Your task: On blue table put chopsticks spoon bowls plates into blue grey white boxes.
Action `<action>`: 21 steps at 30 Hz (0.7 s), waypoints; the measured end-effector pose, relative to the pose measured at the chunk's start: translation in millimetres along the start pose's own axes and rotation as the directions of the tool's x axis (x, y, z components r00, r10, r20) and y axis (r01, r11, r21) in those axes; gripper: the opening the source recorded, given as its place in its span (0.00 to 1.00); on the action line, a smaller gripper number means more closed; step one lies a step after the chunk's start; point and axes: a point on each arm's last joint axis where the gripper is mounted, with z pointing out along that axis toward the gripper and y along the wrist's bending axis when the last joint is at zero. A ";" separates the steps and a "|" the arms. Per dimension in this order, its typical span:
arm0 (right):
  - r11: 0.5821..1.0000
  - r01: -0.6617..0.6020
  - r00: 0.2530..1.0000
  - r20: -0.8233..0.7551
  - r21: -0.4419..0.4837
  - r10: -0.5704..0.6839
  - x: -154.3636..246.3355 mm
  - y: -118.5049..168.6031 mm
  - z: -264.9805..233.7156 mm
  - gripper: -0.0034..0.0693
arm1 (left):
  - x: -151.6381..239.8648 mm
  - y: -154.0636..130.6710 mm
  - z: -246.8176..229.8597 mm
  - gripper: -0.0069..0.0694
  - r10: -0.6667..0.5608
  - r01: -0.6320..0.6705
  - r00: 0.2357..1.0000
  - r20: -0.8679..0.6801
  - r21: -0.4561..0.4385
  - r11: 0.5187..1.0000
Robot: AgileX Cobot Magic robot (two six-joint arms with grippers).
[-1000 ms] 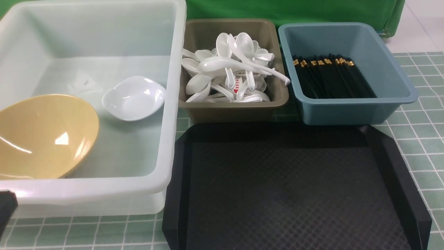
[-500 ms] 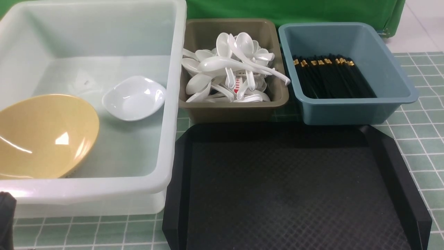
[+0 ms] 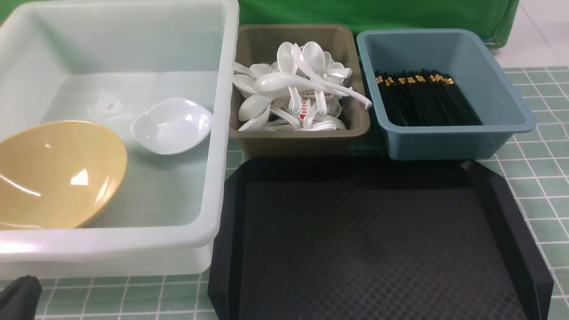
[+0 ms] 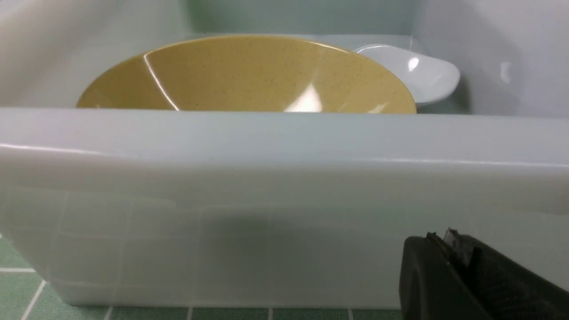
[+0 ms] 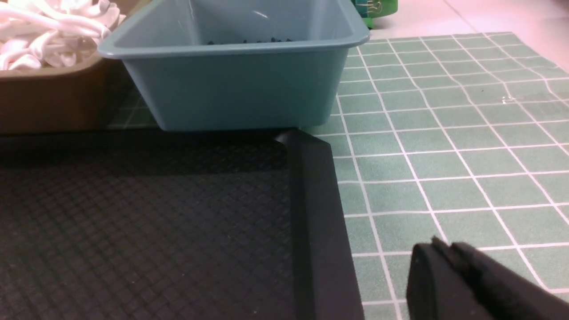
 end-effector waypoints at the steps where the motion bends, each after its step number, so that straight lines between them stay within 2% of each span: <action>1: 1.000 0.000 1.000 0.000 0.000 0.000 0.0 0.0 0.0 0.15 | 0.0 0.0 0.0 0.07 -0.001 0.001 1.000 0.000 0.000 1.000; 21: 1.000 0.000 1.000 0.000 0.000 0.000 0.0 0.0 0.0 0.18 | 0.0 -0.1 0.0 0.07 -0.002 0.002 1.000 0.000 0.001 1.000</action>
